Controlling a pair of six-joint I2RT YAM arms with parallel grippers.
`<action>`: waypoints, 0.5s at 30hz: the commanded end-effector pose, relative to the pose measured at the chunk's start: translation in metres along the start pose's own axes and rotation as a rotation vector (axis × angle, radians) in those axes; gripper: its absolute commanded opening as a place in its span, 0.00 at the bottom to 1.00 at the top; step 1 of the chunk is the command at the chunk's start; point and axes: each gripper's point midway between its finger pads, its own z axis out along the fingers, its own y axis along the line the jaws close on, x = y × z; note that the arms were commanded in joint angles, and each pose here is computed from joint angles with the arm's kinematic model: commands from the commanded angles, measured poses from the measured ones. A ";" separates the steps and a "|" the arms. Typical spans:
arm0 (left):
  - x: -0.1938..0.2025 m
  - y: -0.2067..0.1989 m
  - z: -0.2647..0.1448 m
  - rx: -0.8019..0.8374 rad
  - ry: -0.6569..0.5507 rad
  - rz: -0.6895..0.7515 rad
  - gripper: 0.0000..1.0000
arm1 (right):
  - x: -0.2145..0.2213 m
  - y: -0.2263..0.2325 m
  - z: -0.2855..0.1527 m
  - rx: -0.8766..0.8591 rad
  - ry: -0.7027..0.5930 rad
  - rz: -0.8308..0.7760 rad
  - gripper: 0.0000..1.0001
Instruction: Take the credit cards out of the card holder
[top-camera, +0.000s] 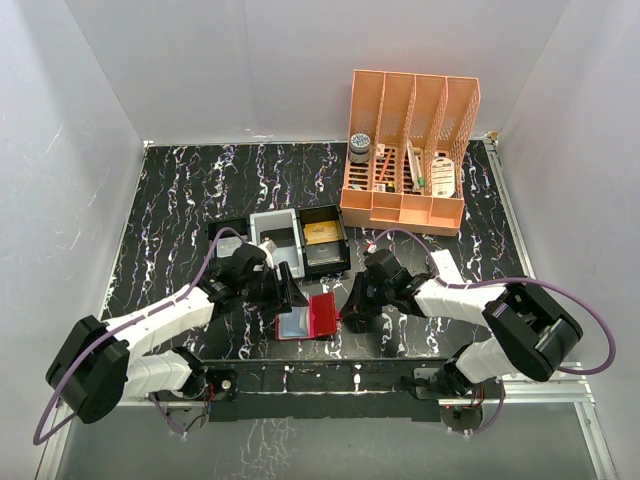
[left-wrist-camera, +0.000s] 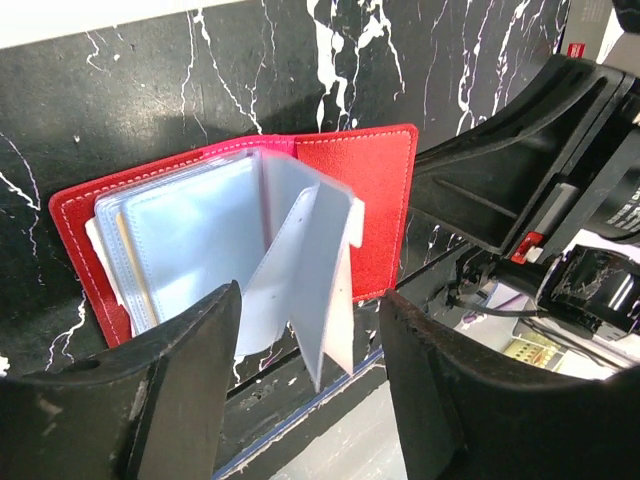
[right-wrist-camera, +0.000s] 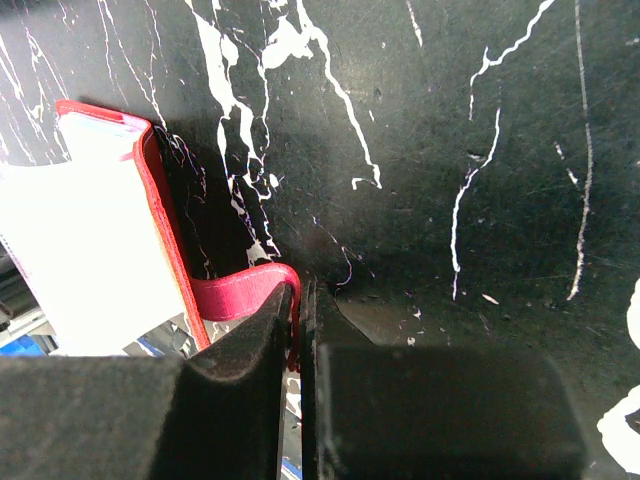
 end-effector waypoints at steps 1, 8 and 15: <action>-0.003 0.002 -0.008 -0.056 -0.010 0.014 0.57 | -0.009 -0.002 0.002 0.028 -0.025 -0.003 0.00; 0.002 -0.016 -0.004 0.082 0.004 0.014 0.56 | -0.008 -0.003 0.002 0.030 -0.021 -0.003 0.00; 0.010 -0.050 0.007 0.271 0.094 0.027 0.51 | -0.008 -0.001 0.002 0.020 -0.021 0.000 0.00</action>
